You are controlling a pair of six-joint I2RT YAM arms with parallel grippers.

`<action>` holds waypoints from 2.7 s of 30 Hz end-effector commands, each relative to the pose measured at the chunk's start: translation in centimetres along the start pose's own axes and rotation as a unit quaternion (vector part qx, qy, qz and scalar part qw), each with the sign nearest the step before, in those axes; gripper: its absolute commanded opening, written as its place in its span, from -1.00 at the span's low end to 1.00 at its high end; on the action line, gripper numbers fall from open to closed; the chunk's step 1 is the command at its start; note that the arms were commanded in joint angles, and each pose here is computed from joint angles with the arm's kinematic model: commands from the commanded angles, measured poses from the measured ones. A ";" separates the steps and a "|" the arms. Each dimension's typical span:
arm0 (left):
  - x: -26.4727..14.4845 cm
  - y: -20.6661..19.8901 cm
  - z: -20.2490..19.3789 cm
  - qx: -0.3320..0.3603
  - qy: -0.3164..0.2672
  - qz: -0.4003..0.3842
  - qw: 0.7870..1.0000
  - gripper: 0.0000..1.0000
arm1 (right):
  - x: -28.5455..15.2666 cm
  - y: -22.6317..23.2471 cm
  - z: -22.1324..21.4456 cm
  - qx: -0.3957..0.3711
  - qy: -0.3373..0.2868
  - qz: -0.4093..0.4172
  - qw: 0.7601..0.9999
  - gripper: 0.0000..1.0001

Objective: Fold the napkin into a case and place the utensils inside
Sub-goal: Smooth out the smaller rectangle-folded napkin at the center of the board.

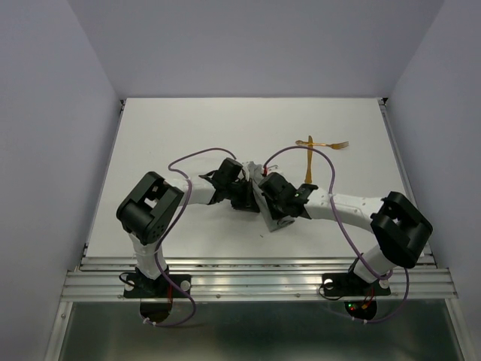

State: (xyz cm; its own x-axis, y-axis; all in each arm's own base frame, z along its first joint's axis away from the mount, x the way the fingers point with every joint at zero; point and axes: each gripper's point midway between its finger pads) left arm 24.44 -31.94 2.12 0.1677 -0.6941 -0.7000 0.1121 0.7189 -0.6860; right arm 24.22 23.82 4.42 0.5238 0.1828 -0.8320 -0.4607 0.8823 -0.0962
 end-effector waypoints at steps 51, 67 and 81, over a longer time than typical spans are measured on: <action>-5.4 -3.3 4.0 0.006 -0.080 -0.007 0.997 -1.00 | 1.4 4.1 0.0 0.056 -0.042 0.052 0.996 -0.99; -1.2 -3.3 4.2 -0.016 -0.025 -0.039 0.999 -1.00 | 1.1 4.2 0.9 0.055 -0.049 0.053 0.996 -0.99; -0.1 0.6 4.4 -0.021 -0.032 0.010 0.999 -1.00 | -3.0 3.2 3.4 0.070 -0.100 0.061 0.991 -0.12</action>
State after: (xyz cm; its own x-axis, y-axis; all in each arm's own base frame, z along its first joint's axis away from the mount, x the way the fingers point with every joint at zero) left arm 27.63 -31.85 2.73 0.1968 -0.6920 -0.6946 0.0408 0.7136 -0.6994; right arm 23.30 27.47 6.05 0.5622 0.3445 -0.7518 -0.4404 0.8942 0.0805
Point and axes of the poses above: each gripper's point midway between its finger pads, its own x axis out along the fingers, its own y axis along the line the jaws close on, z = x × y, and after that the axes turned 9 degrees about -x, right-handed
